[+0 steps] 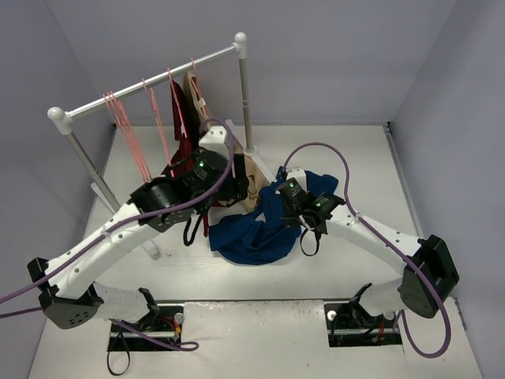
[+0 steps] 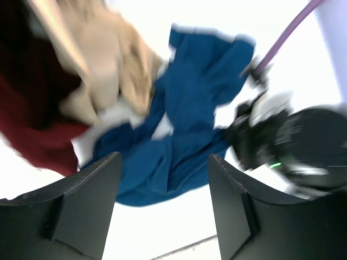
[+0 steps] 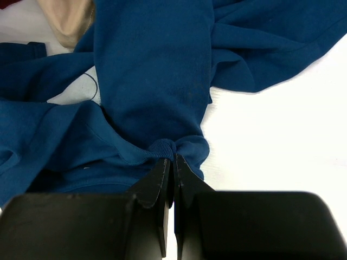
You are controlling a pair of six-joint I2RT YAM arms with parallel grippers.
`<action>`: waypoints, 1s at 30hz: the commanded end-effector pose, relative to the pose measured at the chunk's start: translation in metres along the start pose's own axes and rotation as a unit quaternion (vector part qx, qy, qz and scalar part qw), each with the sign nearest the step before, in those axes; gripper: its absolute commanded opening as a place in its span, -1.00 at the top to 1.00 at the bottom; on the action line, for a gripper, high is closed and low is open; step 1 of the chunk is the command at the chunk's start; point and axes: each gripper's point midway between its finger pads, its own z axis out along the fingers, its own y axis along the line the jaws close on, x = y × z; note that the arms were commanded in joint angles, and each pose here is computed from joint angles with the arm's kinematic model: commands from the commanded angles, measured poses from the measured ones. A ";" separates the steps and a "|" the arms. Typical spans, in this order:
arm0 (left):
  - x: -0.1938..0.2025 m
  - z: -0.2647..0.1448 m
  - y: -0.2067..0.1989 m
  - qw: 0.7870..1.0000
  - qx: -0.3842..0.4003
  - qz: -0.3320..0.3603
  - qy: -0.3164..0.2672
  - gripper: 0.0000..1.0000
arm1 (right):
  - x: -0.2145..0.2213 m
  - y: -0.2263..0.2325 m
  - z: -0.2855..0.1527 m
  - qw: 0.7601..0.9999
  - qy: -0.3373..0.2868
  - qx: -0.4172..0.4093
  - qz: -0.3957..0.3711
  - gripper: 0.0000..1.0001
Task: Place the t-shirt on the hanger
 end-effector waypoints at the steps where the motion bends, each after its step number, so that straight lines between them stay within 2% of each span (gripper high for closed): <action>1: -0.064 -0.042 0.037 0.993 -0.074 0.032 -0.087 -0.19 | -0.024 0.003 -0.007 0.999 -0.034 -0.008 0.009 1.00; 3: -0.082 -0.046 0.060 0.988 -0.113 0.017 -0.103 -0.20 | -0.025 0.003 -0.008 0.999 -0.035 -0.010 0.010 1.00; 7: -0.095 -0.046 0.106 0.977 -0.183 -0.012 -0.108 -0.20 | -0.028 0.004 -0.012 0.999 -0.041 -0.015 0.013 1.00; 11: -0.102 -0.040 0.135 0.968 -0.225 -0.028 -0.108 -0.20 | -0.029 0.004 -0.014 0.999 -0.045 -0.018 0.015 1.00; 15: -0.104 -0.037 0.151 0.960 -0.257 -0.029 -0.108 -0.20 | -0.027 0.002 -0.016 0.999 -0.045 -0.018 0.018 1.00; 25: -0.073 0.001 0.176 0.955 -0.290 -0.036 -0.047 -0.19 | -0.023 -0.001 -0.016 0.999 -0.045 -0.015 0.022 1.00; 30: -0.058 0.015 0.185 0.952 -0.302 -0.041 -0.022 -0.04 | -0.018 -0.002 -0.014 0.999 -0.040 -0.013 0.023 1.00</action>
